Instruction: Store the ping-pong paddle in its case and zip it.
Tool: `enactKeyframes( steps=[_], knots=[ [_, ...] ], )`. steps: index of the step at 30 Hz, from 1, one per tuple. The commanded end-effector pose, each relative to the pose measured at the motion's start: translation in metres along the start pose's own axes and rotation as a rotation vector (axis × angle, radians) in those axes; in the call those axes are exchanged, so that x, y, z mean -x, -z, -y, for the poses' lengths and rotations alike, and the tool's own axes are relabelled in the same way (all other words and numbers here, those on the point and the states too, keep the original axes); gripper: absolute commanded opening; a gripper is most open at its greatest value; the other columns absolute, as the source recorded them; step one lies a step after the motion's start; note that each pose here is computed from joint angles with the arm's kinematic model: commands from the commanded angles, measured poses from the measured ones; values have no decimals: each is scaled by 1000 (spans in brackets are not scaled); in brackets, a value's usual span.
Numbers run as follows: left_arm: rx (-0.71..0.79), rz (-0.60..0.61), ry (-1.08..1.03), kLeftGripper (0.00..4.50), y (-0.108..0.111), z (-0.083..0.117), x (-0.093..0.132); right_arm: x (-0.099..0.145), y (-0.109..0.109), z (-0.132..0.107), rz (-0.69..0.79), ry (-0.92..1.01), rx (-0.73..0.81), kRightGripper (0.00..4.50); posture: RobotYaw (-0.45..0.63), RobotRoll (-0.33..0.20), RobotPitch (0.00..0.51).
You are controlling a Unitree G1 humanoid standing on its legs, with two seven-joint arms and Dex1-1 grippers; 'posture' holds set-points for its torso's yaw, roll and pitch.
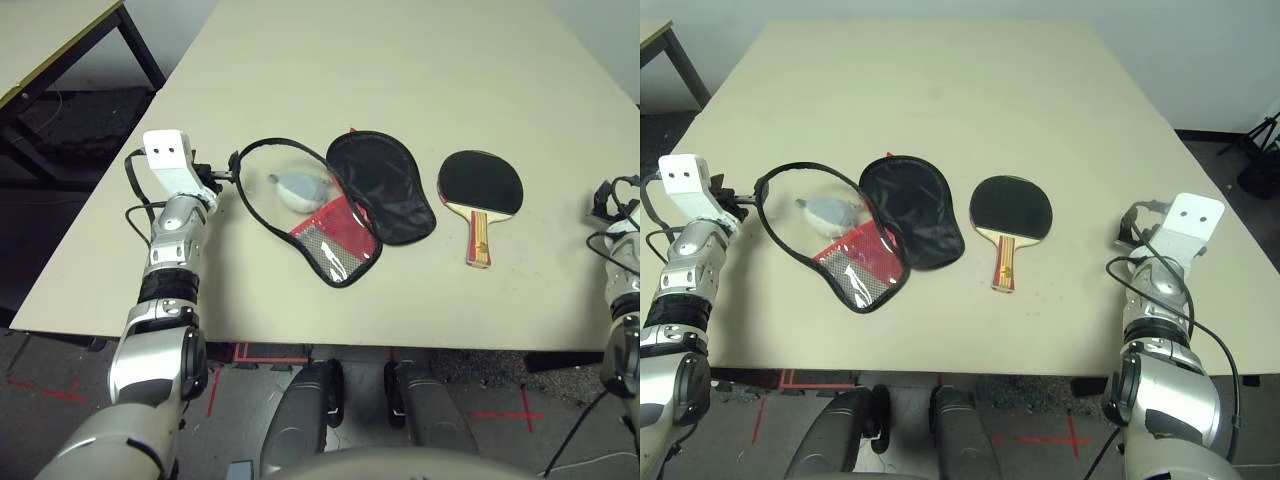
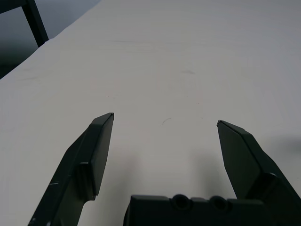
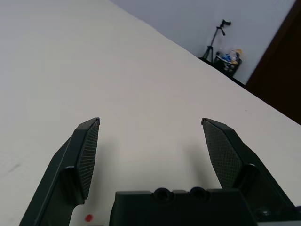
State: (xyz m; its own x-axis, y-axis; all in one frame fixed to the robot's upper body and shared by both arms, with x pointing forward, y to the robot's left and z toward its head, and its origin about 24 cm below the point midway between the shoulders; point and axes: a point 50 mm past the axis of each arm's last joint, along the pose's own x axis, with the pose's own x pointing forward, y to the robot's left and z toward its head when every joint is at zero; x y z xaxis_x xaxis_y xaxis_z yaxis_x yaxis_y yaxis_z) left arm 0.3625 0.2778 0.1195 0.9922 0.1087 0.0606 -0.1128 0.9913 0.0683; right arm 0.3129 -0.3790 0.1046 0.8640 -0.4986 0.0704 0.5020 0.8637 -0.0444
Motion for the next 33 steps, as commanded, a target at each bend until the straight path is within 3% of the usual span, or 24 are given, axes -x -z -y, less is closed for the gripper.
enactKeyframes(
  steps=[1, 4, 10, 12, 14, 17, 24, 29, 33],
  knots=[
    [9, -28, -32, 4500, 12, -2, 4, 3, 6, -3, -13, -40, -30, 4468, -96, 0, 165],
    [17, -28, -26, 4500, 13, 1, 4, -1, -1, -7, -5, -71, -28, 4468, -101, 0, 158],
    [10, 4, 13, 4500, -13, -6, -6, -14, -28, -6, -31, -40, -49, 4468, -115, 0, 162],
    [-2, 34, 36, 4500, -26, -7, -8, -15, -35, -8, -51, -61, -33, 4468, -116, 0, 162],
    [-38, 78, 95, 4500, -54, -7, -15, -14, -51, -15, -126, -110, -15, 4468, -120, 0, 160],
    [-79, 90, 208, 4500, -79, -1, -21, 2, -71, -33, -238, -187, 5, 4468, -135, 0, 161],
    [-101, 117, 353, 4500, -110, 17, -30, 57, -93, -78, -457, -364, 36, 4468, -168, 0, 151],
    [-106, 115, 461, 4500, -107, 46, -32, 82, -105, -107, -515, -459, 42, 4468, -190, 0, 138],
    [-132, 119, 535, 4500, -98, 68, -30, 97, -103, -124, -539, -524, 55, 4468, -198, 0, 133]
  ],
)
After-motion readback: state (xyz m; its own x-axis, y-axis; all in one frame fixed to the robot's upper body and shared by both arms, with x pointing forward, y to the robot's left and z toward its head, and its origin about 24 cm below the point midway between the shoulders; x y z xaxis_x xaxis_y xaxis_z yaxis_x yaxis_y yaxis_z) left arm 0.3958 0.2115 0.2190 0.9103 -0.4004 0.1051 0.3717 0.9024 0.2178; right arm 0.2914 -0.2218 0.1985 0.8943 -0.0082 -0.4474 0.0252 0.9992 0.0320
